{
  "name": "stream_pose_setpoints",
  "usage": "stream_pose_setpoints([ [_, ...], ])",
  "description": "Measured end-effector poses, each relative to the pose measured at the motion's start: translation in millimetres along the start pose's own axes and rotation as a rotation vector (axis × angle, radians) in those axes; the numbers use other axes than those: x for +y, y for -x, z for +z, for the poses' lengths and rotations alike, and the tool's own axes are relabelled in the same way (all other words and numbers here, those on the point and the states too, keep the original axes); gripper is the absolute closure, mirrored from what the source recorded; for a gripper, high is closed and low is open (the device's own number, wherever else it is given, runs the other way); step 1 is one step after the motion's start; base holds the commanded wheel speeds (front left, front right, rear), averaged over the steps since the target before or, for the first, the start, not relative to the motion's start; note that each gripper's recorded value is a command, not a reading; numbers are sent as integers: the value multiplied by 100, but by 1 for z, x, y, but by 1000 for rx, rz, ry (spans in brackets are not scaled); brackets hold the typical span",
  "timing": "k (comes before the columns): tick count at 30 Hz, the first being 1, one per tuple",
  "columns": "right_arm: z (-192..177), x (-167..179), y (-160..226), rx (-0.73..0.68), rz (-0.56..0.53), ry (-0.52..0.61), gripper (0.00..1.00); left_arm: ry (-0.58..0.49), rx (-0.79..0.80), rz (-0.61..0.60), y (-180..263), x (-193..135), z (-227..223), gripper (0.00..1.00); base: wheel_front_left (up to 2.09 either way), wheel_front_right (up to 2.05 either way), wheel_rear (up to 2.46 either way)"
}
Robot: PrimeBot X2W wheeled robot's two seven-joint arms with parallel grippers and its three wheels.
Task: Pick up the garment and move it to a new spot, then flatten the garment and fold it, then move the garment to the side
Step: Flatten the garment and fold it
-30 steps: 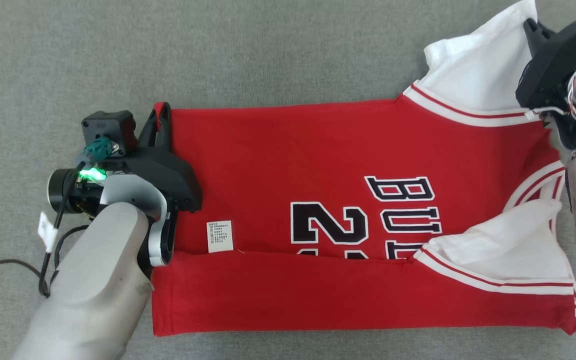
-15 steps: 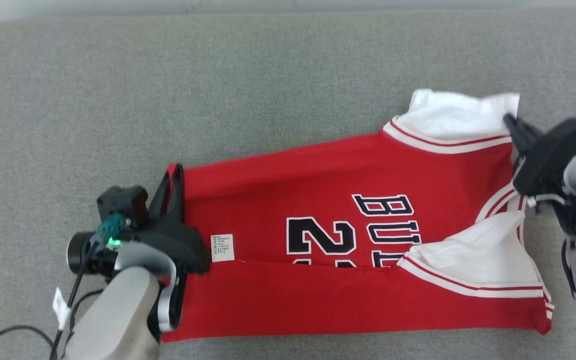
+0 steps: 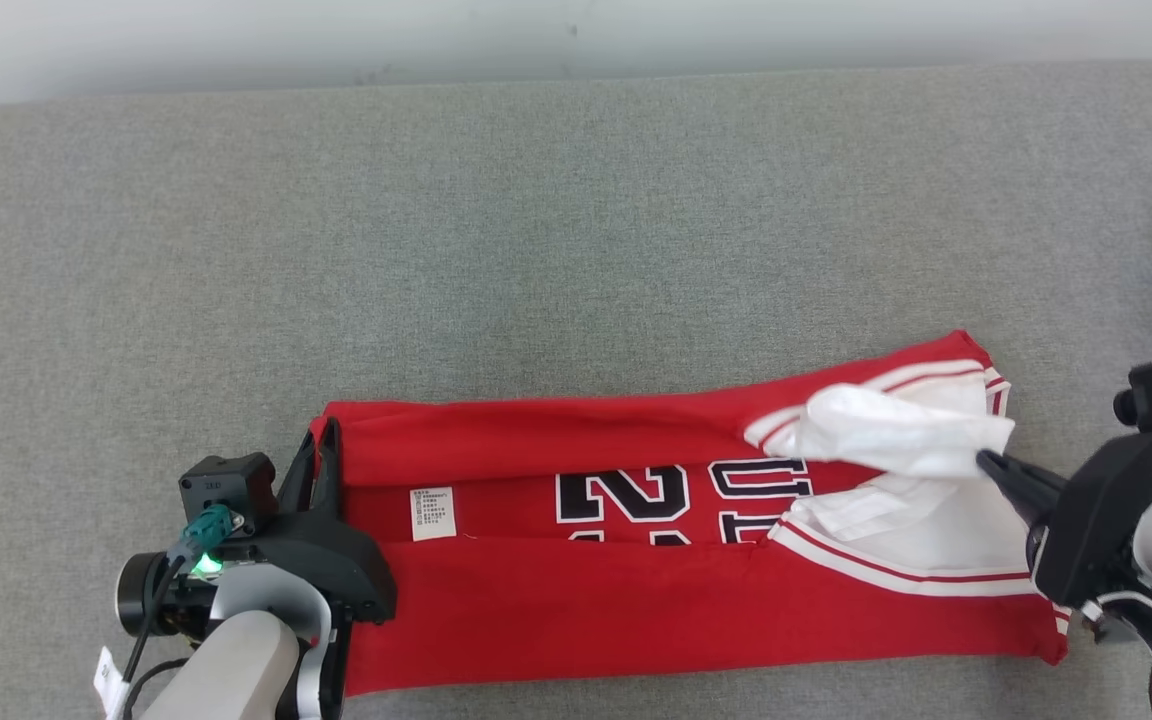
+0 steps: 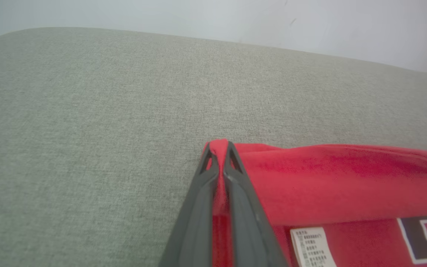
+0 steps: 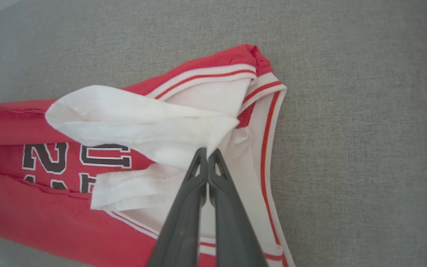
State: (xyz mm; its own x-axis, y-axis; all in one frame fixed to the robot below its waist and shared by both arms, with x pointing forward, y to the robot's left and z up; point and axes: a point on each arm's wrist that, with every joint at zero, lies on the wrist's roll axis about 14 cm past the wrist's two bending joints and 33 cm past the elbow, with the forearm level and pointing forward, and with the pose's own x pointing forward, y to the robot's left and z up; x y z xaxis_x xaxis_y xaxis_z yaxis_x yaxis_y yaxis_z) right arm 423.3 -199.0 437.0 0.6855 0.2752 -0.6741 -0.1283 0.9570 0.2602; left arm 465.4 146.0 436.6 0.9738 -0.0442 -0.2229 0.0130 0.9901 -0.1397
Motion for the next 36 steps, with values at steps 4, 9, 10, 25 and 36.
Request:
stream_pose_setpoints([
  [4, -13, 1, 13, 42, -13, -1, 100, 1, -4, -4, 1, -1, 2, 100, 0, 0, 0],
  [9, -27, 5, 24, 85, -21, -8, 100, 4, -2, -7, 5, -2, -1, 100, 0, 0, 0],
  [10, -31, 7, 26, 98, -20, -9, 100, 6, 1, -5, 7, -2, -2, 100, 0, 0, 0],
  [25, -72, 19, 44, 237, -16, -39, 0, 71, -31, 37, 40, 12, -4, 0, 0, 0, 0],
  [36, -35, 9, 52, -18, -67, -82, 0, 47, -299, 18, 85, 22, 62, 0, 0, 0, 0],
])
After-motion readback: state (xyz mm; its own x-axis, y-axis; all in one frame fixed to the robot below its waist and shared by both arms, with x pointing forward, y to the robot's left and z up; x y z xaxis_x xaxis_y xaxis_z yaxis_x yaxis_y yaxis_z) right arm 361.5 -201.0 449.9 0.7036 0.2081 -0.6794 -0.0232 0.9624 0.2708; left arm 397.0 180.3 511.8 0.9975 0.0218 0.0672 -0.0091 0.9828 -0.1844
